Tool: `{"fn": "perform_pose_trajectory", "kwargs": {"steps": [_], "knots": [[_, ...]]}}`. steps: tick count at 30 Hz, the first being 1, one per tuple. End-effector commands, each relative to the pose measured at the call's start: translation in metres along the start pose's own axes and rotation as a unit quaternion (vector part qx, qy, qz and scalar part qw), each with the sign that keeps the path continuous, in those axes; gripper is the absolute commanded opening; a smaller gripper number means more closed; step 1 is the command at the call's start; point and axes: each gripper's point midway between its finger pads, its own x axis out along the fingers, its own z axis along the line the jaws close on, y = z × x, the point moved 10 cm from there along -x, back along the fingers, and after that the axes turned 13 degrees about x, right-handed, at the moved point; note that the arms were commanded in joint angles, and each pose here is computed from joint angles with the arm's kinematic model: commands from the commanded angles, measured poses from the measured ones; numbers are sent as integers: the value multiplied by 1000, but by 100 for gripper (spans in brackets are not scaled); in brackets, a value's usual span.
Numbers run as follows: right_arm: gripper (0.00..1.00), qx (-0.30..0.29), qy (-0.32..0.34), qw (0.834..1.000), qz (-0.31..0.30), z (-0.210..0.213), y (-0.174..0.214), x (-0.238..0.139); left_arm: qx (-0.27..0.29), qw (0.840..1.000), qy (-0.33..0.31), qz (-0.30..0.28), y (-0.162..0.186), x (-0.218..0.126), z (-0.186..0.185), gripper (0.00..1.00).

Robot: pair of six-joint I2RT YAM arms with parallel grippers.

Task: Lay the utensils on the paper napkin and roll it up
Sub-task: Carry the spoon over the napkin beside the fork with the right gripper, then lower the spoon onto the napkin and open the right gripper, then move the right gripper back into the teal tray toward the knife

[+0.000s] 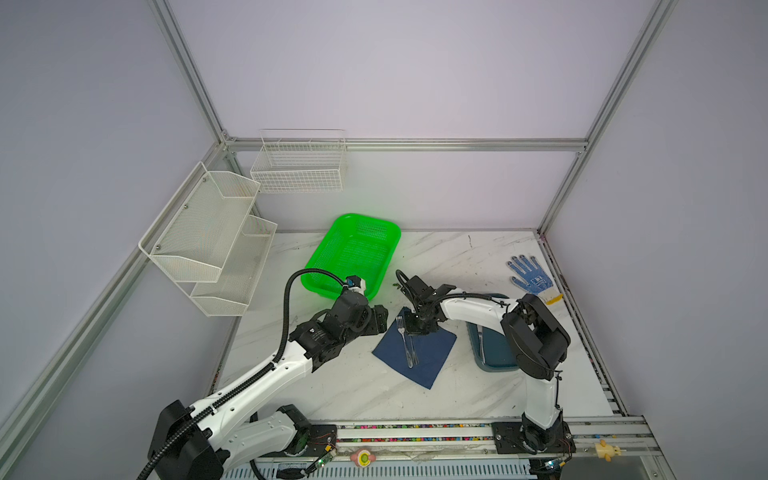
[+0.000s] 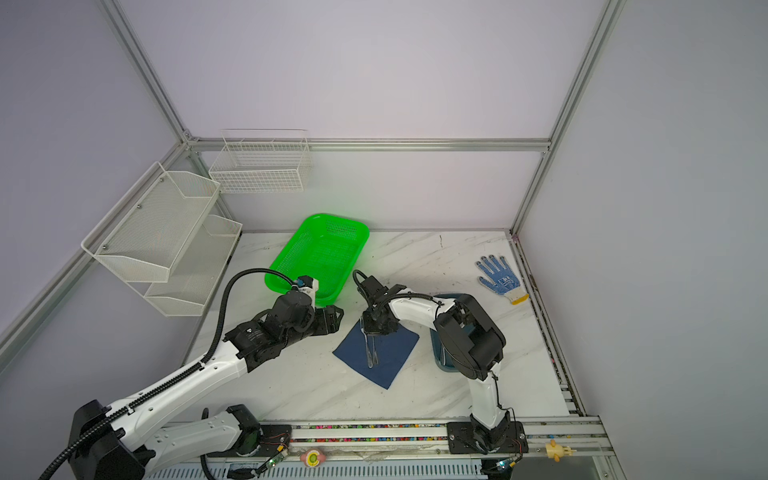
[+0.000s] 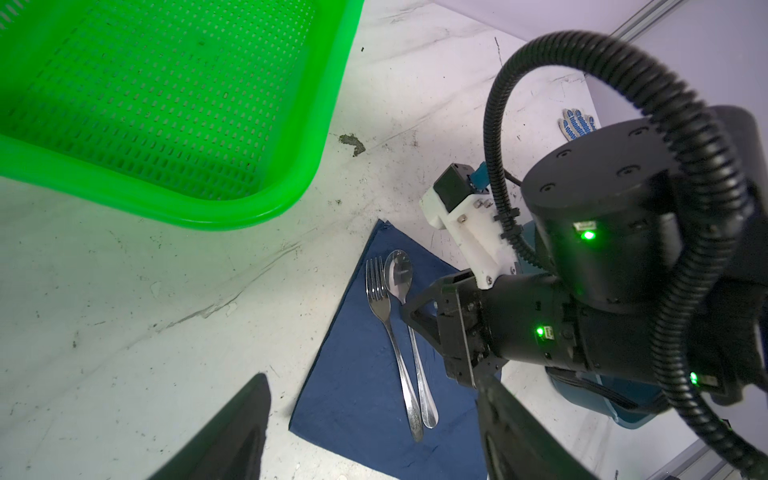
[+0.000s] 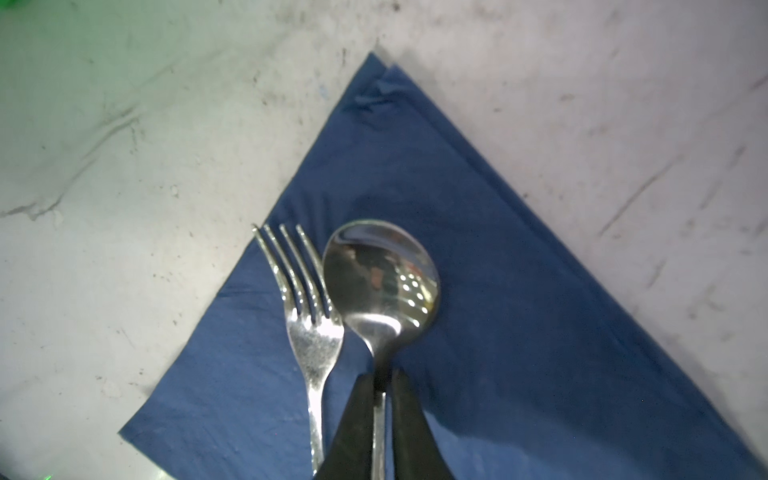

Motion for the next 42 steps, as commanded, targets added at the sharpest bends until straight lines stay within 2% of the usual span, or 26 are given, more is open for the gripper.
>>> {"fn": "perform_pose_trajectory", "kwargs": {"steps": [1,15,21,26,31,37,42], "knots": [[18,2,-16,1000,-4,6,-2,-3,1,1000,-8,2,9,3,6,78],[18,-4,-23,1000,1,2,4,-7,9,1000,7,10,9,7,4,79],[19,-5,-7,1000,-30,1,3,-27,16,999,25,11,8,9,0,79],[19,38,25,993,-108,-11,-4,-68,36,997,73,13,5,15,-10,80],[20,94,34,979,-177,-43,-10,-116,21,995,90,19,-1,24,-17,80],[20,171,29,961,-216,-100,-9,-155,37,989,141,24,-10,32,-38,79],[21,232,20,947,-222,-156,0,-165,54,984,168,34,-14,41,-57,78]]}}
